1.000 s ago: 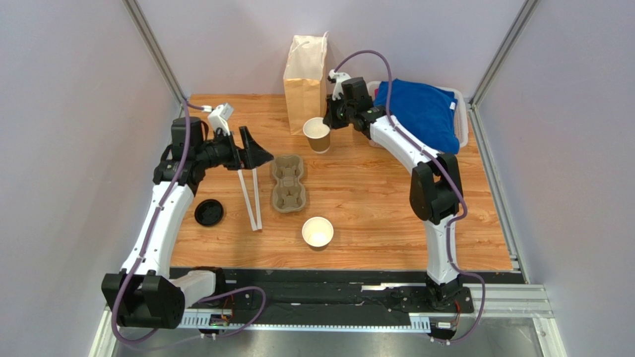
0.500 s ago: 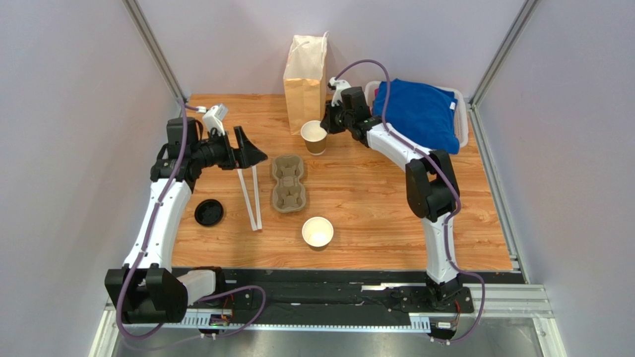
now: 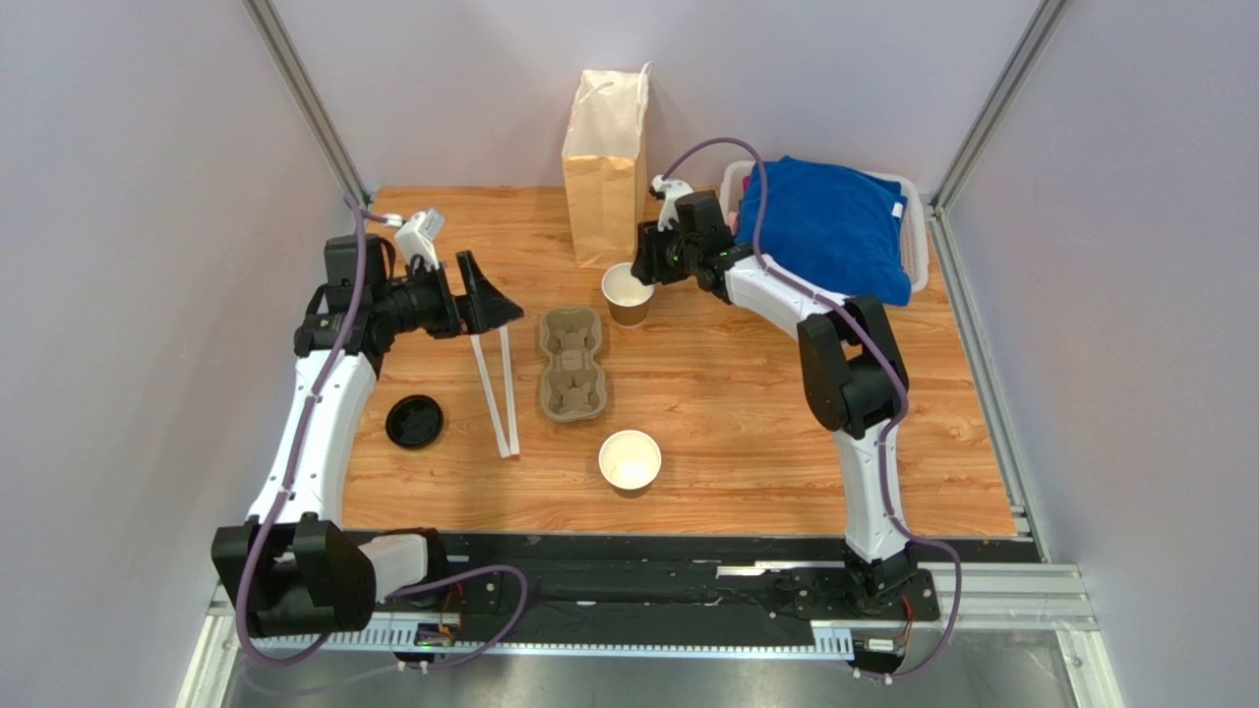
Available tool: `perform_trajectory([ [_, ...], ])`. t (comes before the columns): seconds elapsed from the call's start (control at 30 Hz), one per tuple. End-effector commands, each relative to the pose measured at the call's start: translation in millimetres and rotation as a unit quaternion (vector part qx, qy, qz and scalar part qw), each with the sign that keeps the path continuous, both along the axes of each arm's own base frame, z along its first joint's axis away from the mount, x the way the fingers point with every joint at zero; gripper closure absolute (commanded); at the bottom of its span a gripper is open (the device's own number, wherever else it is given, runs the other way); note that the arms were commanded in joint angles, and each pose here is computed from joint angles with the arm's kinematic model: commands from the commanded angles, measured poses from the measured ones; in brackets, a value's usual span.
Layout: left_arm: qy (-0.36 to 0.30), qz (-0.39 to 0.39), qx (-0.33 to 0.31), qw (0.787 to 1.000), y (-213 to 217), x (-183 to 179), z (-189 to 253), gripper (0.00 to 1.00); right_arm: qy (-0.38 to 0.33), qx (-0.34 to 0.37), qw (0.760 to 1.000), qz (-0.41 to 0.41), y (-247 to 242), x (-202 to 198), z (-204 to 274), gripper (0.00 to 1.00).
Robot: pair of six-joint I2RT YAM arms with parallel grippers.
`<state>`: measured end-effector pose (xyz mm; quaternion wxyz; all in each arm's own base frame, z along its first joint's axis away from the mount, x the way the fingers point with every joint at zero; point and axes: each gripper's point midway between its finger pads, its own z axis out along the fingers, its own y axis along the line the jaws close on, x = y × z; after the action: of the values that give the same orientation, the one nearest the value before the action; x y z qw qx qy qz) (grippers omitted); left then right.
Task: Pack the takeout coffee
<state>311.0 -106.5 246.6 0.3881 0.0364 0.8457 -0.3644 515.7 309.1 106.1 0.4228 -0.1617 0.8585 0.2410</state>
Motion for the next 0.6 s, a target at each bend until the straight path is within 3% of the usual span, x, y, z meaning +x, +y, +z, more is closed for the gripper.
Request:
perform_trajectory([
  [0.0,-0.030,-0.014,0.015,0.999,6.3,0.2,12.3,0.01,-0.034,0.017,0.999,0.011,1.3,1.7,32.7,0.46],
  [0.07,-0.037,-0.012,0.023,0.999,9.7,-2.0,15.6,0.01,-0.038,0.018,0.999,0.013,-1.4,0.1,40.3,0.43],
  [0.17,-0.054,0.007,0.050,0.997,20.4,-2.4,21.8,0.01,-0.055,0.028,0.998,0.016,-9.8,-4.9,69.4,0.30],
  [0.33,-0.105,0.016,0.101,0.989,37.9,-12.4,34.8,0.01,-0.102,0.015,0.992,0.071,-23.6,-39.7,144.3,0.27],
  [0.4,-0.093,0.028,0.120,0.988,52.1,-21.3,32.0,0.01,-0.076,-0.007,0.991,0.107,-30.4,-68.2,146.7,0.18],
  [0.43,-0.099,0.013,0.148,0.984,59.1,-24.0,28.3,0.01,-0.085,-0.023,0.986,0.140,-34.3,-83.4,155.9,0.18],
  [0.47,-0.094,0.003,0.158,0.983,67.0,-23.0,31.1,0.01,-0.038,-0.029,0.982,0.180,-35.4,-113.4,145.7,0.18],
  [0.5,-0.044,-0.008,0.167,0.985,70.8,-37.5,17.3,0.01,-0.022,-0.039,0.978,0.203,-33.8,-131.3,141.6,0.19],
  [0.57,-0.031,-0.026,0.180,0.983,87.6,-40.1,11.6,0.01,0.025,-0.077,0.966,0.245,-42.0,-172.3,121.6,0.22],
])
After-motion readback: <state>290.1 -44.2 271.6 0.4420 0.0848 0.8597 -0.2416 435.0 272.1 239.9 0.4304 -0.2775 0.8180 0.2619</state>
